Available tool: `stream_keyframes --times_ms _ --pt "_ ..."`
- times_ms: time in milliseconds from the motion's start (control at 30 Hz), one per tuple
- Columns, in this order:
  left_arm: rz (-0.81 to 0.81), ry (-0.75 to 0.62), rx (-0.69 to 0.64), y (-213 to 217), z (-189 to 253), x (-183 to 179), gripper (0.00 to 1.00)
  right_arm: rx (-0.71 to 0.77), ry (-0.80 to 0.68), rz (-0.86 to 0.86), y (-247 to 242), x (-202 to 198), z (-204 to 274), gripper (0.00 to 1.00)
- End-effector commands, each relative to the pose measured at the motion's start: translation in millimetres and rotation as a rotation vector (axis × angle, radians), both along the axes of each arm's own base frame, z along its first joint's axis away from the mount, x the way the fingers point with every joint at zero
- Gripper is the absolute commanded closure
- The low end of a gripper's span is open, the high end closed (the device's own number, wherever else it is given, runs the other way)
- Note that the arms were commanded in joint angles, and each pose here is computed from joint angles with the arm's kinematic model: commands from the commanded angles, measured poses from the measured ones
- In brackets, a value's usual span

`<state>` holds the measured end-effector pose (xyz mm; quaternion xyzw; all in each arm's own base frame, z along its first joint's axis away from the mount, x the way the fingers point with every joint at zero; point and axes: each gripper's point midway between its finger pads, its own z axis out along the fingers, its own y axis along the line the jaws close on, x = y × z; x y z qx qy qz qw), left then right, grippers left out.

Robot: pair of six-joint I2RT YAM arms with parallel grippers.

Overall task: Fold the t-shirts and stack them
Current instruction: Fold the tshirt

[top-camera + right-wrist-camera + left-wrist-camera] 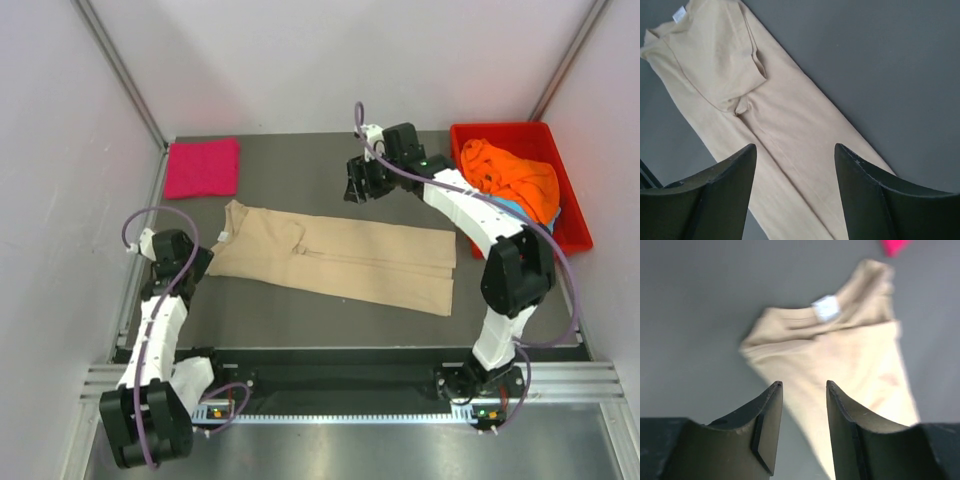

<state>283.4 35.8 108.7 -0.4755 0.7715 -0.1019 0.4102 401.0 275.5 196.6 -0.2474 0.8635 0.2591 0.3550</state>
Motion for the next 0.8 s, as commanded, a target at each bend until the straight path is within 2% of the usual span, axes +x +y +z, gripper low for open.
stream_keyframes --times_ms 0,67,100,167,200,267,400,467,533,667,767 --pt "-0.152 -0.193 -0.018 -18.4 46.2 40.6 0.55 0.009 -0.080 0.141 22.3 5.8 7.3 0.36" --pt "-0.252 -0.156 -0.057 -32.0 35.7 55.0 0.55 0.008 -0.055 0.177 28.3 5.8 -7.0 0.36" --pt "-0.317 -0.188 -0.071 -40.3 43.7 67.0 0.55 0.010 -0.048 0.195 31.1 5.0 -11.5 0.37" --pt "-0.500 -0.225 -0.119 -65.5 46.7 82.1 0.55 0.015 -0.025 0.222 35.0 1.9 -21.4 0.37" --pt "-0.600 -0.191 -0.184 -80.3 46.1 91.3 0.55 0.019 -0.014 0.228 35.5 -0.2 -23.7 0.37" --pt "-0.659 -0.144 -0.152 -79.5 42.0 100.4 0.55 0.035 0.006 0.235 36.2 -9.3 -27.6 0.37" --pt "-0.678 -0.165 -0.040 -68.2 44.2 124.1 0.51 0.046 -0.031 0.234 33.7 -19.9 -26.0 0.37" --pt "-0.757 -0.193 -0.001 -73.0 43.2 129.4 0.50 0.039 -0.035 0.229 28.7 -26.9 -26.4 0.37" --pt "-0.756 -0.153 -0.010 -71.5 31.8 134.7 0.49 0.007 -0.034 0.211 21.0 -29.5 -28.7 0.36" --pt "-0.753 -0.097 0.009 -71.1 12.2 149.2 0.46 0.038 -0.077 0.212 18.8 -39.0 -3.1 0.36" --pt "-0.771 -0.100 0.027 -72.7 6.6 159.5 0.35 0.050 -0.103 0.209 17.6 -42.8 11.1 0.36"
